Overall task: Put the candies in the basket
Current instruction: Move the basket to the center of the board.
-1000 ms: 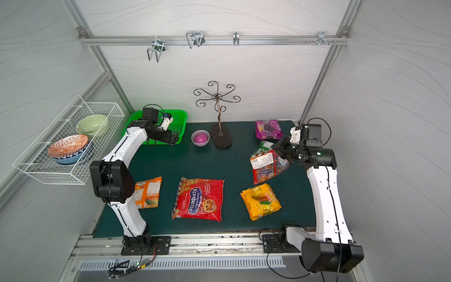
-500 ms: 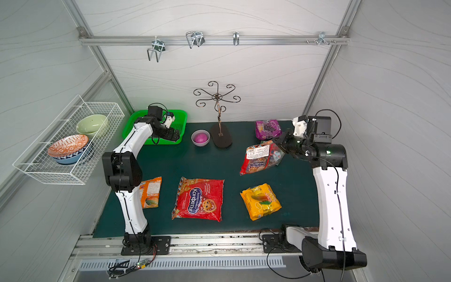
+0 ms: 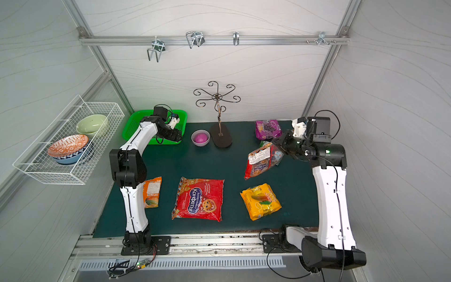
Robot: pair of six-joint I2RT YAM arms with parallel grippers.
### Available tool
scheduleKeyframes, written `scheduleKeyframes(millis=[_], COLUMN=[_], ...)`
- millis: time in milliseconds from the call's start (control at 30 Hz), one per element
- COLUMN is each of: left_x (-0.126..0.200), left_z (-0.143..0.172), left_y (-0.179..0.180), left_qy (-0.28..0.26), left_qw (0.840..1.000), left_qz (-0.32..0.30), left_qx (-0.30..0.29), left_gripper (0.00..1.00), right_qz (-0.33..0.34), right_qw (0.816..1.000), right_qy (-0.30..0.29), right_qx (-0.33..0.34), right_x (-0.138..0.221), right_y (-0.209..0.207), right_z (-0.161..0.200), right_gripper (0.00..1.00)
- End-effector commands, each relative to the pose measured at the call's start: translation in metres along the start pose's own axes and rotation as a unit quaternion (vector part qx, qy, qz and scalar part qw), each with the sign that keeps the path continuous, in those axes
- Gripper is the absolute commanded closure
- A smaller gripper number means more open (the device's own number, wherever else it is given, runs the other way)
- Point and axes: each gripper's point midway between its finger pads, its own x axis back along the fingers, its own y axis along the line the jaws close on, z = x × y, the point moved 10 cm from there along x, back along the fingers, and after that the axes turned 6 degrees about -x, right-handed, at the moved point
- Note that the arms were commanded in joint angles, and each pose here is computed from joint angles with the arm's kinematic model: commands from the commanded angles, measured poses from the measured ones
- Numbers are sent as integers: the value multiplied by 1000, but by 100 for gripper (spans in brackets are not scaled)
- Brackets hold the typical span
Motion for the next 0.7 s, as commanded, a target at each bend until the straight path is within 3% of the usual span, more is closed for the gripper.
scheduleKeyframes(millis=[0,267,667], left_x=[-8,-20,-13], left_z=[-4,5,13], left_y=[-5,-2,-9], left_qy=[-1,22,28], left_qw=[1000,998,999], left_qz=[3,-24,6], left_qx=[-17,-47,-46], left_gripper=[34,60,71], right_qz=[-63,-66,-71], right_qw=[997,997,996], right_qy=[-23,-20,-15], right_qx=[46,46,45], right_x=[8,6,2], right_y=[19,17,14], right_z=[-6,-5,-4], right_gripper=[100,100,100])
